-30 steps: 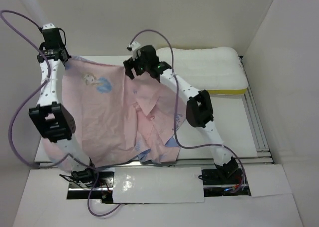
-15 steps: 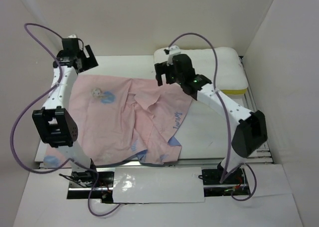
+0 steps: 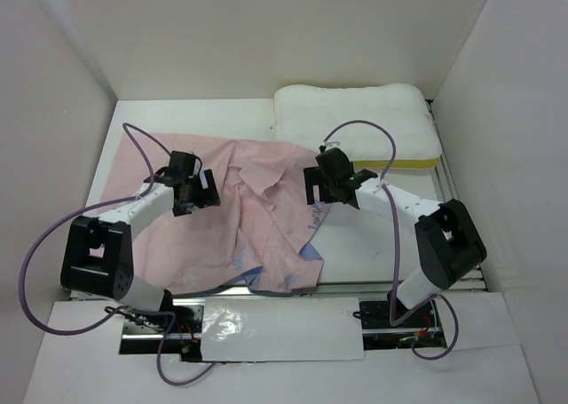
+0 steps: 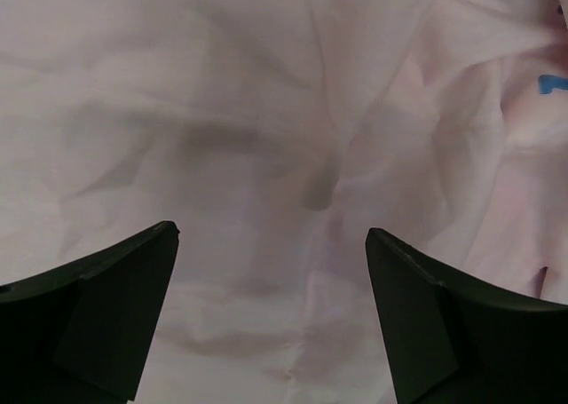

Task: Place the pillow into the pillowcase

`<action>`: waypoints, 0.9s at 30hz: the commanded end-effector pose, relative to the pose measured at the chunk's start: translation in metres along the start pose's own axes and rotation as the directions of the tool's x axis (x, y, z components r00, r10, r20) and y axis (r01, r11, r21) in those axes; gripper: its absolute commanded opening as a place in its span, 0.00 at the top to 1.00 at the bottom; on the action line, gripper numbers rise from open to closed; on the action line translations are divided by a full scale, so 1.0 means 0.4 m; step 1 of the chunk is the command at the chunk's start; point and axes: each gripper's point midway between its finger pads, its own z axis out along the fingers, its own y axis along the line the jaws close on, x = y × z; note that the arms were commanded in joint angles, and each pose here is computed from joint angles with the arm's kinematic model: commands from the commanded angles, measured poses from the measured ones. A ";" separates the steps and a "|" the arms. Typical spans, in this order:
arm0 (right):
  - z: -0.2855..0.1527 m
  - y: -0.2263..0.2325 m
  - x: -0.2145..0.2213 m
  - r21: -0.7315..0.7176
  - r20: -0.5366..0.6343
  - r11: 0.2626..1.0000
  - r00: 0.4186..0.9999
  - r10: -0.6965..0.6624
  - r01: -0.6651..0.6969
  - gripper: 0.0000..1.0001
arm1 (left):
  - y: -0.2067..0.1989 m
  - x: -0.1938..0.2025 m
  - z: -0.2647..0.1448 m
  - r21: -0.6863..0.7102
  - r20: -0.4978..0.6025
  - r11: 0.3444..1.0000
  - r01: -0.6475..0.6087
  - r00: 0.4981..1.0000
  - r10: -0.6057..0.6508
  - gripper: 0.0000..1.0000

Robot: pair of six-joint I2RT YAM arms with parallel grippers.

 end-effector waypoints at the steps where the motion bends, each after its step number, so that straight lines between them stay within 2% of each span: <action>1: 0.012 0.019 -0.010 -0.045 0.028 0.998 0.999 0.043 -0.042 0.00 | -0.034 -0.056 -0.004 0.087 0.088 0.993 0.083 0.992 -0.091 0.00; 3: 0.030 0.028 0.016 -0.063 -0.006 0.997 0.999 0.037 -0.037 0.00 | 0.013 -0.027 0.036 0.032 0.031 0.991 0.130 0.991 -0.131 0.00; 5: 0.045 0.029 0.035 -0.050 -0.021 0.998 0.999 0.026 -0.027 0.00 | 0.052 -0.014 0.057 -0.015 -0.011 0.987 0.162 0.987 -0.162 0.06; 6: 0.049 0.030 0.032 -0.035 -0.015 0.999 1.000 0.018 -0.019 0.00 | 0.074 0.009 0.076 -0.042 -0.054 0.983 0.179 0.982 -0.181 0.12; 7: 0.061 0.021 0.038 -0.005 -0.030 1.000 0.999 0.022 -0.022 0.00 | 0.105 0.005 0.084 -0.065 -0.056 0.976 0.210 0.975 -0.214 0.25; 10: 0.081 0.018 0.044 0.031 -0.048 1.000 0.999 0.008 -0.006 0.00 | 0.165 -0.002 0.096 -0.118 -0.049 0.962 0.247 0.966 -0.254 0.38; 13: 0.089 0.041 0.028 -0.008 -0.043 1.000 0.999 0.003 -0.003 0.00 | 0.228 0.022 0.118 -0.197 -0.064 0.944 0.263 0.958 -0.280 0.49; 14: 0.096 0.048 0.023 -0.017 -0.046 1.000 0.999 -0.008 0.007 0.00 | 0.263 0.048 0.135 -0.236 -0.100 0.929 0.285 0.944 -0.315 0.56; 15: 0.104 0.056 0.020 -0.026 -0.046 1.000 0.999 -0.007 0.006 0.00 | 0.276 0.026 0.137 -0.254 -0.091 0.917 0.309 0.936 -0.340 0.72; 18: 0.118 0.082 0.006 -0.065 -0.053 0.998 0.998 -0.016 0.012 0.00 | 0.347 0.012 0.129 -0.348 -0.082 0.859 0.376 0.900 -0.427 0.86; 19: 0.121 0.091 0.005 -0.080 -0.059 0.997 0.998 -0.016 0.011 0.00 | 0.356 0.011 0.130 -0.345 -0.090 0.852 0.393 0.890 -0.447 0.94; 21: 0.135 0.101 0.006 -0.095 -0.065 0.995 0.998 -0.026 0.020 0.00 | 0.391 0.002 0.117 -0.387 -0.080 0.827 0.408 0.879 -0.470 0.94; 22: 0.132 0.113 -0.004 -0.116 -0.060 0.993 0.998 -0.024 0.017 0.00 | 0.420 0.005 0.113 -0.437 -0.064 0.801 0.410 0.874 -0.482 0.90; 23: 0.141 0.114 0.000 -0.115 -0.062 0.993 0.998 -0.025 0.018 0.00 | 0.424 0.001 0.107 -0.457 -0.058 0.797 0.395 0.880 -0.471 0.75; 24: 0.147 0.113 0.007 -0.112 -0.071 0.993 0.997 -0.027 0.019 0.00 | 0.429 0.015 0.107 -0.482 -0.075 0.796 0.366 0.888 -0.454 0.71; 26: 0.146 0.116 -0.003 -0.115 -0.063 0.993 0.998 -0.025 0.018 0.00 | 0.446 -0.002 0.091 -0.550 -0.033 0.763 0.339 0.905 -0.425 0.58; 27: 0.145 0.120 -0.002 -0.124 -0.066 0.992 0.998 -0.025 0.017 0.00 | 0.470 -0.003 0.072 -0.612 -0.010 0.715 0.339 0.900 -0.436 0.53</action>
